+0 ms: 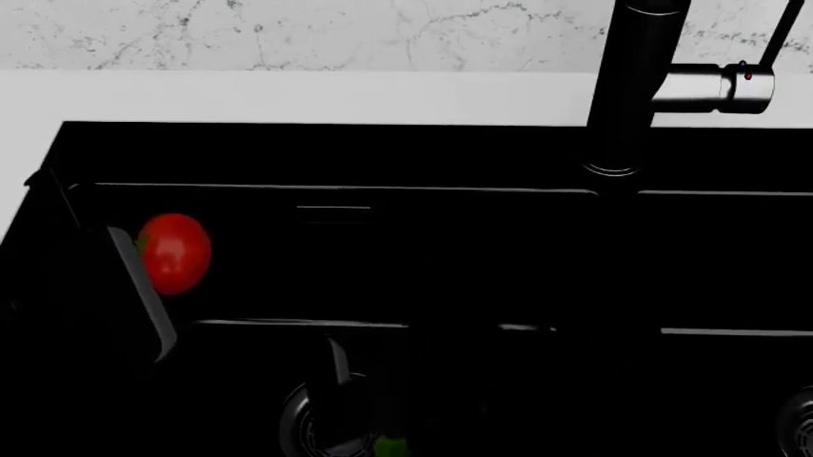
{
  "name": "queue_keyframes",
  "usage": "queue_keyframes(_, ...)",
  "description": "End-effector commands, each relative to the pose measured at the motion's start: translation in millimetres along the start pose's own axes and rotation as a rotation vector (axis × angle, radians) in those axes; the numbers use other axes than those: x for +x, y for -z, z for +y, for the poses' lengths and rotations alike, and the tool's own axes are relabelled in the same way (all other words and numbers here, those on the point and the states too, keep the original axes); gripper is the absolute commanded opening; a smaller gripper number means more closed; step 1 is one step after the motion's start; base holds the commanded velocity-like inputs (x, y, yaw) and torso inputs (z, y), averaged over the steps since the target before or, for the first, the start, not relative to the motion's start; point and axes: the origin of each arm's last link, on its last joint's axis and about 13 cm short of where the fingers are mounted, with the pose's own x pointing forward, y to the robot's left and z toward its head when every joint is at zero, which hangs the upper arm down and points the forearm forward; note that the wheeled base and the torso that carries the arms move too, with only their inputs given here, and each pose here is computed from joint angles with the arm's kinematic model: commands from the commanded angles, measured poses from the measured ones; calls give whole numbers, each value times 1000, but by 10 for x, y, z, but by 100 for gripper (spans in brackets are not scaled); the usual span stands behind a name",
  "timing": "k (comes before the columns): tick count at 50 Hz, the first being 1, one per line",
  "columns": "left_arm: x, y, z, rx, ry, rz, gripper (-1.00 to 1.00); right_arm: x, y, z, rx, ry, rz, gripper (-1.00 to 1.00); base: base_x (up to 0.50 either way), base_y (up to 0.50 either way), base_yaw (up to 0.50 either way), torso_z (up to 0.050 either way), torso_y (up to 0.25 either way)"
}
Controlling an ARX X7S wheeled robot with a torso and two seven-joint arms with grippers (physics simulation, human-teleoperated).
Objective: Pick the vegetables from the sink and place them on the cutting board.
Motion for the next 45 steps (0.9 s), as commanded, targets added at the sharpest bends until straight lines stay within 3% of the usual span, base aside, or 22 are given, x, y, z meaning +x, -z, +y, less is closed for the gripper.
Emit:
queue_keyframes(1,81,-26,-28,-70,28,-36,-100,163,-103,118,2,-29,2,100,41,0,9,0,0)
queue_keyframes(13,77,8,-42,-79,29,-27,-100,248,-112,190,-6,-107,22,100,42,0,6,0,0)
queue_keyframes(14,79,13,-39,-81,29,-26,-100,247,-97,191,-2,-101,30,-100,42,0,8,0,0)
queue_keyframes(28,92,21,-26,-83,13,-35,-100,226,-95,171,7,-115,8,-100,43,0,5,0,-2)
queue_keyframes(33,101,-4,-20,-196,13,-37,-100,128,-120,89,0,-124,-17,-100,43,0,5,0,-2)
queue_keyframes(38,108,-39,-18,-197,12,-66,-100,5,-113,-4,18,-87,-42,-100,43,0,6,0,0)
queue_keyframes(45,81,-87,-21,-192,8,-73,-100,-128,-102,-96,34,-49,-57,-100,45,0,4,0,250)
